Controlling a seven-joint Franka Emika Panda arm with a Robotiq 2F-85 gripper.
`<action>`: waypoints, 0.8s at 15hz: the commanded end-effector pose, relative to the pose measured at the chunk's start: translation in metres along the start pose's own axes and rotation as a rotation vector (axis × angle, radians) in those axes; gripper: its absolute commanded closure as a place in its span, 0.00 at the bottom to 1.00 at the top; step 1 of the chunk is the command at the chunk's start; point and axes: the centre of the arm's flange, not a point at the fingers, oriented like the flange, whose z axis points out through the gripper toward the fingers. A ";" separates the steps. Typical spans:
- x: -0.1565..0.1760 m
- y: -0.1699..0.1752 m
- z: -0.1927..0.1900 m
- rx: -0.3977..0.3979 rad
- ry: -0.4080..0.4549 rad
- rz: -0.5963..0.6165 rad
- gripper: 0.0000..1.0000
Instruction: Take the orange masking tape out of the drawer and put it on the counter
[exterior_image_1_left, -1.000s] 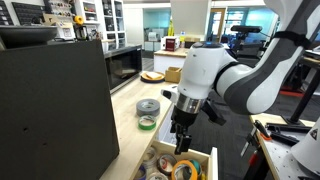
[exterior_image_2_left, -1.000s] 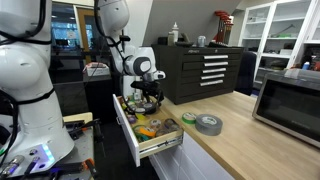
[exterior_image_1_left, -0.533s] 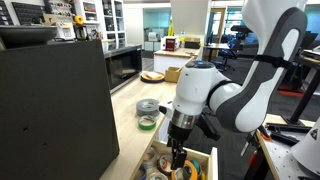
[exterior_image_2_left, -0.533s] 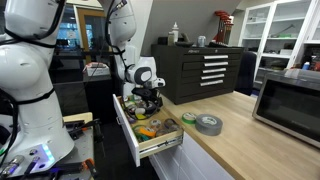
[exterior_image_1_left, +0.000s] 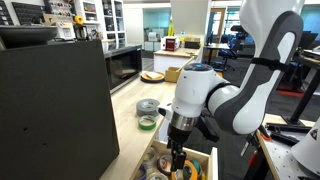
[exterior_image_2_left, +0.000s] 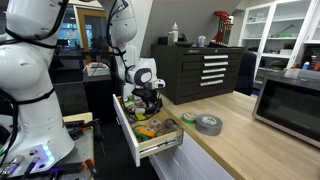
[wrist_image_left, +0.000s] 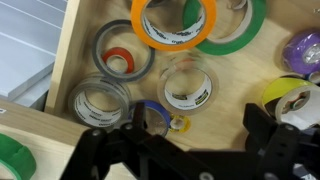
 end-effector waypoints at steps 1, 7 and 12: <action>-0.003 -0.002 0.010 0.021 -0.010 0.006 0.00; 0.007 -0.035 0.043 0.095 -0.036 -0.045 0.00; 0.020 -0.055 0.068 0.139 -0.045 -0.099 0.00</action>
